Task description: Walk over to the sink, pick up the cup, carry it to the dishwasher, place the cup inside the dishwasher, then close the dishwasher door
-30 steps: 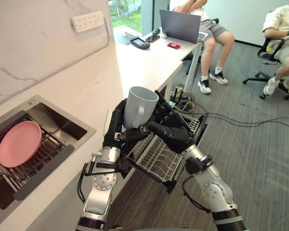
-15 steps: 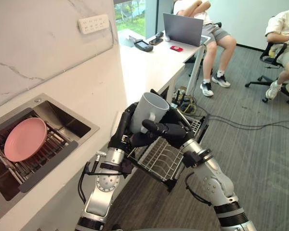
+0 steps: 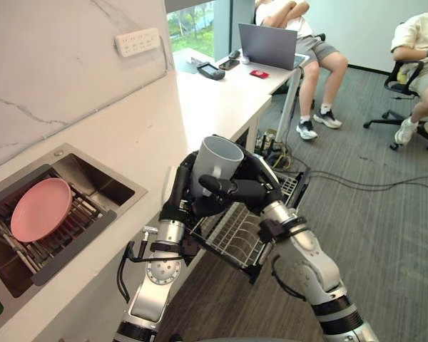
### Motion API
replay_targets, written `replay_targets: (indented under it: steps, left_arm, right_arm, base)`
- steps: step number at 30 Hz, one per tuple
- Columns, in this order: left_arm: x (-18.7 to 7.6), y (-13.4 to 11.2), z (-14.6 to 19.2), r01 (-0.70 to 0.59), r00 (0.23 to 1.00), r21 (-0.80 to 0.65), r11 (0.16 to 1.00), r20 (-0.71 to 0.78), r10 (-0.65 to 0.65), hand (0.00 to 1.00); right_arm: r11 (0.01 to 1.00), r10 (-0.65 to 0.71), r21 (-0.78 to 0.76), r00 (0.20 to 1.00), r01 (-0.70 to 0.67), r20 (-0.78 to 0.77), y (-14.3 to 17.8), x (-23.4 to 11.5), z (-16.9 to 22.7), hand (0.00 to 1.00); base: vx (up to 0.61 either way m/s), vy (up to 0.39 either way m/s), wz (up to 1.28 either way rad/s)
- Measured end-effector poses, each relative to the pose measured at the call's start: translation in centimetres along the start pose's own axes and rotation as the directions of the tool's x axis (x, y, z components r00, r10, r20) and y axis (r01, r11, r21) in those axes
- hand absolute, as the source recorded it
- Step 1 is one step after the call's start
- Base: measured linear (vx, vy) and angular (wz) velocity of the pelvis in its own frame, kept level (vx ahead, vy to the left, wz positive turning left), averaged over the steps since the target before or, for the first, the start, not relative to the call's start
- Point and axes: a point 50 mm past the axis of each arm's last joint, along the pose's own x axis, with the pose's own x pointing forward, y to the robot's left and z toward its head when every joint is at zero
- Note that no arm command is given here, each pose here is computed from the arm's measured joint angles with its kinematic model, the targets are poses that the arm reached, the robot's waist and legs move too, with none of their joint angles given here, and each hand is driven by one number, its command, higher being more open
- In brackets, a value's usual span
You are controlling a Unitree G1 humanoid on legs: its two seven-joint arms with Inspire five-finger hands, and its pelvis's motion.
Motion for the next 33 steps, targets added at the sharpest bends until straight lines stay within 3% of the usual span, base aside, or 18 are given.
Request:
replay_targets:
  steps: [4,7,10,11,12,14,18,21,24,26,27,28,29,31,32,33]
  left_arm:
    - [0.0,-0.3,0.0,0.040,0.999,-0.040,0.998,-0.009,-0.041,1.00]
    - [-0.6,-1.7,0.1,0.153,0.988,-0.070,0.986,-0.004,-0.154,1.00]
    - [-3.2,-3.1,-0.4,0.244,0.965,-0.157,0.957,-0.057,-0.255,1.00]
    - [-3.6,-3.1,-0.6,0.247,0.963,-0.163,0.955,-0.071,-0.261,1.00]
    - [-4.3,-3.0,-1.1,0.248,0.958,-0.174,0.953,-0.103,-0.268,1.00]
    - [-4.5,-3.0,-1.2,0.247,0.957,-0.181,0.952,-0.112,-0.269,1.00]
    - [-4.3,-2.6,-1.1,0.232,0.961,-0.199,0.952,-0.101,-0.256,1.00]
    - [-4.4,-2.7,-1.0,0.261,0.951,-0.292,0.920,-0.084,-0.297,1.00]
    - [-5.4,-3.6,-2.6,0.281,0.898,-0.467,0.839,-0.180,-0.401,1.00]
    - [-7.8,-5.0,-6.7,0.231,0.779,-0.547,0.805,-0.392,-0.490,1.00]
    - [-8.0,-5.1,-7.1,0.224,0.764,-0.551,0.804,-0.412,-0.496,1.00]
    - [-10.9,-5.8,-10.2,0.163,0.618,-0.572,0.804,-0.576,-0.535,1.00]
    - [-12.1,-6.0,-11.3,0.138,0.556,-0.571,0.809,-0.631,-0.541,1.00]
    - [-17.5,-5.8,-14.5,0.054,0.309,-0.537,0.842,-0.792,-0.526,1.00]
    - [-18.5,-5.4,-15.0,0.024,0.275,-0.520,0.854,-0.817,-0.506,1.00]
    - [-18.2,-4.8,-15.1,0.034,0.295,-0.497,0.867,-0.824,-0.483,1.00]
  right_arm:
    - [0.996,-0.058,-0.065,0.998,0.059,0.025,0.0,0.1,0.2,0.00]
    - [0.961,-0.254,-0.087,0.963,0.261,0.086,-2.0,-0.1,1.1,0.00]
    - [0.763,-0.630,-0.001,0.744,0.646,0.221,-8.5,-2.7,3.6,0.00]
    - [0.720,-0.676,0.011,0.698,0.693,0.237,-9.5,-3.3,4.0,0.00]
    - [0.605,-0.771,0.034,0.575,0.795,0.274,-12.0,-5.4,4.7,0.00]
    - [0.549,-0.804,0.029,0.518,0.836,0.290,-13.0,-6.9,4.8,0.00]
    - [0.516,-0.824,0.019,0.491,0.856,0.284,-13.3,-8.3,4.0,0.00]
    - [0.516,-0.830,0.013,0.496,0.857,0.257,-13.3,-8.4,3.2,0.00]
    - [0.553,-0.812,-0.004,0.540,0.833,0.222,-13.3,-8.1,2.3,0.00]
    - [0.614,-0.773,-0.035,0.610,0.789,0.177,-13.2,-7.7,1.3,0.00]
    - [0.620,-0.768,-0.038,0.616,0.784,0.173,-13.2,-7.7,1.2,0.00]
    - [0.668,-0.731,-0.066,0.671,0.741,0.127,-13.2,-7.4,0.4,0.00]
    - [0.687,-0.715,-0.076,0.691,0.722,0.104,-13.2,-7.3,0.1,0.00]
    - [0.739,-0.668,-0.123,0.744,0.663,-0.002,-13.7,-6.9,-1.3,0.00]
    - [0.752,-0.654,-0.141,0.755,0.644,-0.041,-13.9,-6.8,-1.8,0.00]
    - [0.761,-0.644,-0.171,0.759,0.626,-0.091,-14.3,-6.9,-2.6,0.00]
  base:
    - [-0.01,-0.002,0.01]
    - [-0.02,-0.007,0.11]
    - [-0.01,-0.004,0.12]
    - [0.00,0.000,0.00]
    - [0.00,0.000,0.00]
    - [0.00,0.000,0.00]
    - [-0.04,-0.012,-0.03]
    - [-0.04,-0.016,0.06]
    - [-0.02,-0.015,0.13]
    - [-0.01,-0.016,0.07]
    - [0.00,-0.017,0.03]
    - [0.01,-0.015,0.04]
    - [0.01,-0.024,0.09]
    - [0.00,-0.030,0.19]
    - [-0.02,-0.028,0.37]
    - [-0.03,-0.018,0.39]
